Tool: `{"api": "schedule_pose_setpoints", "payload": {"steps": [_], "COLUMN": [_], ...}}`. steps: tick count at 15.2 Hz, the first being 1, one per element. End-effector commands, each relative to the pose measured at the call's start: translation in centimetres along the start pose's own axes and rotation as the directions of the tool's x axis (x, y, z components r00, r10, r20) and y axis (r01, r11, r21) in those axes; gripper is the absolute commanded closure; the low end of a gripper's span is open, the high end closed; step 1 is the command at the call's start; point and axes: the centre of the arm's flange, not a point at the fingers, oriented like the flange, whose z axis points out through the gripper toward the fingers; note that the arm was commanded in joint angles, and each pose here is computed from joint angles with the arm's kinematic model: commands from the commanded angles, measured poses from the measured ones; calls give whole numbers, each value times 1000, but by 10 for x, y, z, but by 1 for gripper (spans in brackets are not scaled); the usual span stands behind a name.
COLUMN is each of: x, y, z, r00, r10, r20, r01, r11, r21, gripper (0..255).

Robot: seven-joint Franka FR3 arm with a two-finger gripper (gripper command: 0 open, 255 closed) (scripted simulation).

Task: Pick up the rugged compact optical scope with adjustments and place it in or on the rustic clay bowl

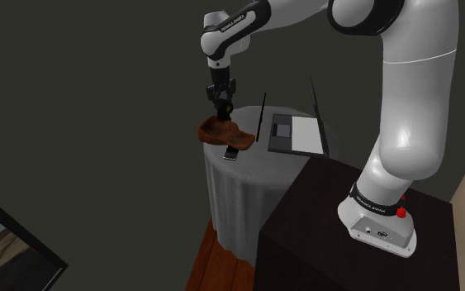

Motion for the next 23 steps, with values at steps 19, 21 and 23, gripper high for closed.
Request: {"api": "schedule_pose_setpoints", "payload": {"steps": [19,21,23], "x": [2,2,2], "y": [-1,-1,-1], "z": [41,28,2], "r00": [1000,1000,1000], "r10": [0,0,0], "r20": [-1,-1,-1], "r01": [0,0,0], "r11": [1000,1000,1000], "r21": [0,0,0], "gripper": [0,0,0]}}
